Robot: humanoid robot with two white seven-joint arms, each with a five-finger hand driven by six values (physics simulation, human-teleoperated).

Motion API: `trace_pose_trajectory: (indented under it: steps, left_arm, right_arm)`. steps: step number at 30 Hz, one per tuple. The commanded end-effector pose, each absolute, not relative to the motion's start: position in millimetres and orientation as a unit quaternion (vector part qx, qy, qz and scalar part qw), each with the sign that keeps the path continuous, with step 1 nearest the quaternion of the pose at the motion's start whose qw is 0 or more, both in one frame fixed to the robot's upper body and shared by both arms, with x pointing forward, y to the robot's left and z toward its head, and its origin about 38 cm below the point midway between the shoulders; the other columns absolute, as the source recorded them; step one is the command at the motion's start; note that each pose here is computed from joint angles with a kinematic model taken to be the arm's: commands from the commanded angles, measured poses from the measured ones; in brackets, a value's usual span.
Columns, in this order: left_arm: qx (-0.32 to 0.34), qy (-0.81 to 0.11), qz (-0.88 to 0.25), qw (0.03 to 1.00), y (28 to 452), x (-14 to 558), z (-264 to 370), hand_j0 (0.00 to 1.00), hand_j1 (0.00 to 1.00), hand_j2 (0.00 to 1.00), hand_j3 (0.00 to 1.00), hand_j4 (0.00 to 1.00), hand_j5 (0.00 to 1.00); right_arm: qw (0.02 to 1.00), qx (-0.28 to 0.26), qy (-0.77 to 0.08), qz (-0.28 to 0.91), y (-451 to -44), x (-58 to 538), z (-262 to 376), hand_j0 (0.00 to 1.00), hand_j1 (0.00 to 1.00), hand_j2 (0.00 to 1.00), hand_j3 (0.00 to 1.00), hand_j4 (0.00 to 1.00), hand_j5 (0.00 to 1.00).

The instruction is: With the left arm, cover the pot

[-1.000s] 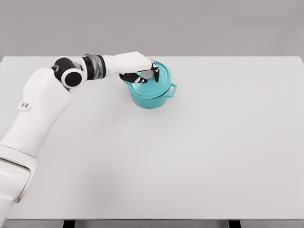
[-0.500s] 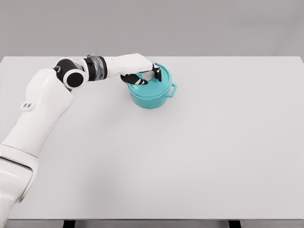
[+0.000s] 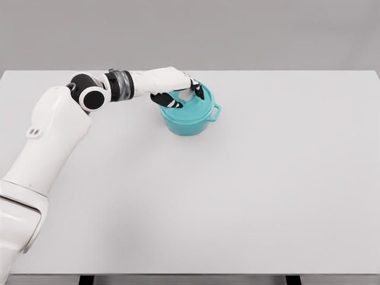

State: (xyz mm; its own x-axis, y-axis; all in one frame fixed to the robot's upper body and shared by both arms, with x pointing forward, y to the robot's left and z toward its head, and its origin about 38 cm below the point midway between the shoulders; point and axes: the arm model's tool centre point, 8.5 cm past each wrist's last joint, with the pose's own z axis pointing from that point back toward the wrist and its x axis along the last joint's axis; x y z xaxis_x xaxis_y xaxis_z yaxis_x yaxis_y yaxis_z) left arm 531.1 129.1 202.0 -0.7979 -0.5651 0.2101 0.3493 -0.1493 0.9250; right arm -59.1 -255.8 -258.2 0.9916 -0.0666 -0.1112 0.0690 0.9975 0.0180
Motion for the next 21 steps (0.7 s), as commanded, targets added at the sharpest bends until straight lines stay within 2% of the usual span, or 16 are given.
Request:
trace_pose_trajectory:
  steps: [1, 8, 15, 17, 18, 19, 21]
  left_arm:
    - [0.093, -0.580, -0.749, 0.306, 129.7, 531.5, 203.1, 0.71, 0.71, 0.71, 0.71, 0.71, 0.71]
    - [0.093, -0.580, -0.749, 0.307, 130.5, 531.6, 203.1, 0.76, 0.76, 0.76, 0.76, 0.76, 0.76]
    - [0.107, -0.593, -0.742, 0.294, 134.5, 534.8, 224.8, 0.92, 0.92, 0.92, 0.92, 0.92, 0.92]
    - [0.126, -0.602, -0.738, 0.277, 152.7, 529.9, 244.0, 0.94, 0.94, 0.94, 0.94, 0.94, 0.94]
    - [0.136, -0.610, -0.734, 0.265, 170.0, 522.9, 257.8, 0.95, 0.95, 0.95, 0.95, 0.95, 0.95]
    - [0.150, -0.609, -0.735, 0.259, 194.4, 513.3, 265.7, 1.00, 1.00, 1.00, 1.00, 1.00, 1.00]
    - [0.172, -0.606, -0.739, 0.240, 237.8, 486.3, 285.5, 1.00, 1.00, 1.00, 1.00, 1.00, 1.00]
  right_arm:
    - [0.998, 0.011, 0.056, -0.034, -255.7, -59.3, -258.2, 1.00, 1.00, 1.00, 1.00, 1.00, 1.00]
    - [0.998, 0.011, 0.056, -0.034, -255.7, -59.3, -258.2, 1.00, 1.00, 1.00, 1.00, 1.00, 1.00]
    - [0.998, 0.011, 0.056, -0.034, -255.7, -59.3, -258.2, 1.00, 1.00, 1.00, 1.00, 1.00, 1.00]
    - [0.998, 0.011, 0.056, -0.034, -255.7, -59.3, -258.2, 1.00, 1.00, 1.00, 1.00, 1.00, 1.00]
    - [0.998, 0.011, 0.056, -0.034, -255.7, -59.3, -258.2, 1.00, 1.00, 1.00, 1.00, 1.00, 1.00]
    - [0.998, 0.011, 0.056, -0.034, -255.7, -59.3, -258.2, 1.00, 1.00, 1.00, 1.00, 1.00, 1.00]
    - [0.998, 0.011, 0.056, -0.034, -255.7, -59.3, -258.2, 1.00, 1.00, 1.00, 1.00, 1.00, 1.00]
